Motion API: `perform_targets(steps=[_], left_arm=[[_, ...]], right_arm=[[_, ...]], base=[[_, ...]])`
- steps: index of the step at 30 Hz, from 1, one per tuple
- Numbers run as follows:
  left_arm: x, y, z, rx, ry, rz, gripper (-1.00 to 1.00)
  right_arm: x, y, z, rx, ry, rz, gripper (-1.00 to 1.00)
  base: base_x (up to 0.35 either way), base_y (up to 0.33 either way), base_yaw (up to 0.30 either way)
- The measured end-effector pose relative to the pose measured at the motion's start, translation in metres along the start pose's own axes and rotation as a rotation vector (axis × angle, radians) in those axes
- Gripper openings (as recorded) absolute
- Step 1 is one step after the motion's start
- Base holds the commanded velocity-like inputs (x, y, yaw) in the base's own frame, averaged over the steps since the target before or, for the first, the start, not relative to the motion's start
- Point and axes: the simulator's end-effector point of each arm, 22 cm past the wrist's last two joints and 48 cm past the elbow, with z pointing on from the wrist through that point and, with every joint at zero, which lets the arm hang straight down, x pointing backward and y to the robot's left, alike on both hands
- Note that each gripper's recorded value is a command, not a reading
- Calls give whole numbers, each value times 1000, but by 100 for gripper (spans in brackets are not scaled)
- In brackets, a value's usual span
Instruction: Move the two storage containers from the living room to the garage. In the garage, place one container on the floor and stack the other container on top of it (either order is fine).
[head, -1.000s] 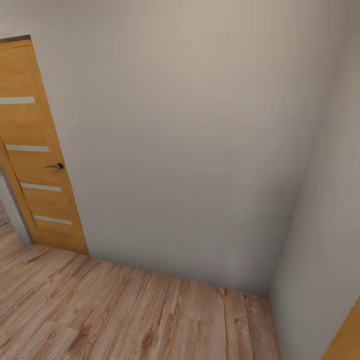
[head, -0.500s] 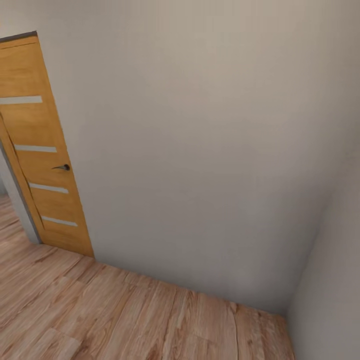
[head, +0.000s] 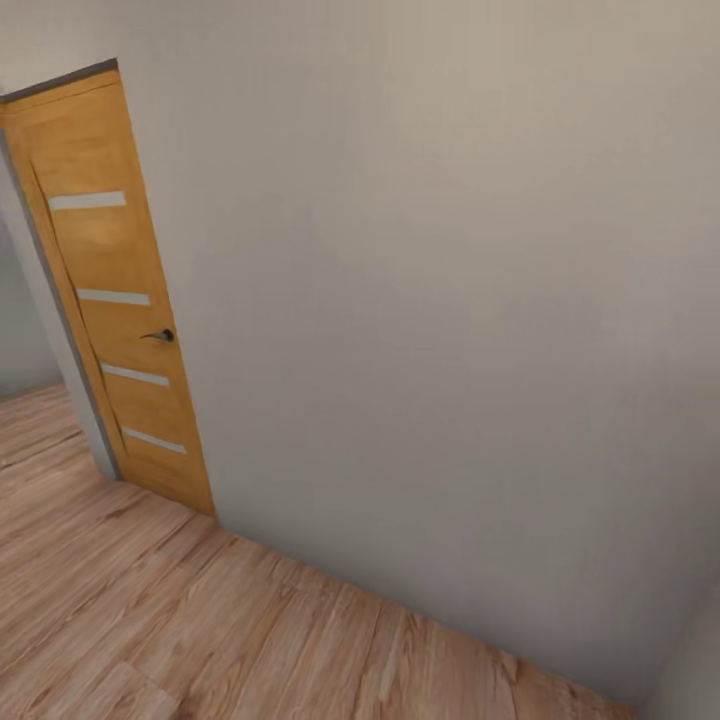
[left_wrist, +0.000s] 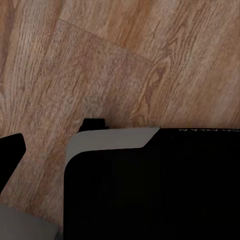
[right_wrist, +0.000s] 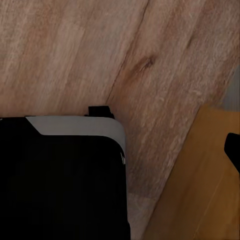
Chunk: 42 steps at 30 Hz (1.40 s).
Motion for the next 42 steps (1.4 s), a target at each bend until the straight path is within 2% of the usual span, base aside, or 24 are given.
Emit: perform_targets(steps=[9,17,42], left_arm=[[0,1,0,-2,-1,0,100],[0,2,0,-3,0,-1,100],[0,2,0,-3,0,-3,100]], right_arm=[[0,0,0,0,0,-2,100],[-2,2,0,-5,-5,-27,100],[-2,2,0,-5,-6,-28,100]], base=[[234,0,268],[13,0,268],[0,0,268]])
